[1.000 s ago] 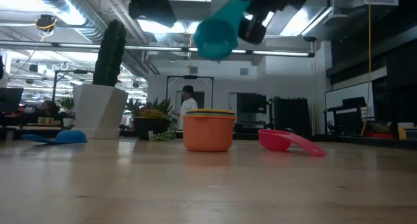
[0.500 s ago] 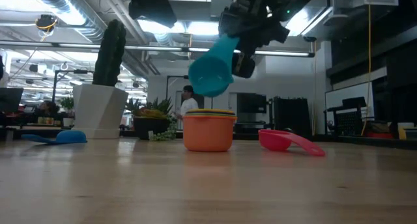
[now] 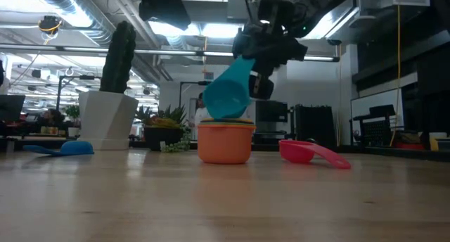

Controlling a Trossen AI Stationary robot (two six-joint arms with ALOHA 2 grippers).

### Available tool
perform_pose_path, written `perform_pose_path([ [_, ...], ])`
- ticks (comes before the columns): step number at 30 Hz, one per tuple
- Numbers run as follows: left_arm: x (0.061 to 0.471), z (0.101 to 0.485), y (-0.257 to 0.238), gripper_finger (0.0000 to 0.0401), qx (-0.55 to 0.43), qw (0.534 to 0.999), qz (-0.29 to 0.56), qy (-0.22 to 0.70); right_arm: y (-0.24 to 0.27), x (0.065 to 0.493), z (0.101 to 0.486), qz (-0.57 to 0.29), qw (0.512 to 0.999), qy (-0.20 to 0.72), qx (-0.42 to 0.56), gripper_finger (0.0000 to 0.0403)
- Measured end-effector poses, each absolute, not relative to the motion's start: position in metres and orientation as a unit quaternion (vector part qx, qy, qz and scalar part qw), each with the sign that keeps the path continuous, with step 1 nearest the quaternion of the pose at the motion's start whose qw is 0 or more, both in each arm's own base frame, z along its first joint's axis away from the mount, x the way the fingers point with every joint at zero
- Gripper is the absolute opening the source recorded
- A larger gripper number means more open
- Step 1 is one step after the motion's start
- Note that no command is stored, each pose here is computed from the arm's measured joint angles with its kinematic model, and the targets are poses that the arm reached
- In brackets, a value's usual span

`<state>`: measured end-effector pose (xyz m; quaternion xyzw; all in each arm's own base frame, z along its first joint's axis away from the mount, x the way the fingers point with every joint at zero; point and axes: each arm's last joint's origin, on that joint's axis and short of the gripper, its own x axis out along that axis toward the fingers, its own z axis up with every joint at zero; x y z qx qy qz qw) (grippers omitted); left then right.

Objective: Nest measuring cups in basket
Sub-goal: Stack the sky blue measuring cup on top of the yellow measuring cup

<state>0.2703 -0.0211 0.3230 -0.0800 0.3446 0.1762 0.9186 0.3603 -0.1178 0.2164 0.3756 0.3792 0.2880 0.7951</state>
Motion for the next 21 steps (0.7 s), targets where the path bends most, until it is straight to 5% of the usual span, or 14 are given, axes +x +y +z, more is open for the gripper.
perform_pose_path([
  [21, 0.2704, 0.3230, -0.0210, 0.0085, -0.080, 0.919, 0.176, 0.344, -0.1186, 0.3618, 0.2116, 0.277, 0.789, 0.388, 0.387, 0.0033],
])
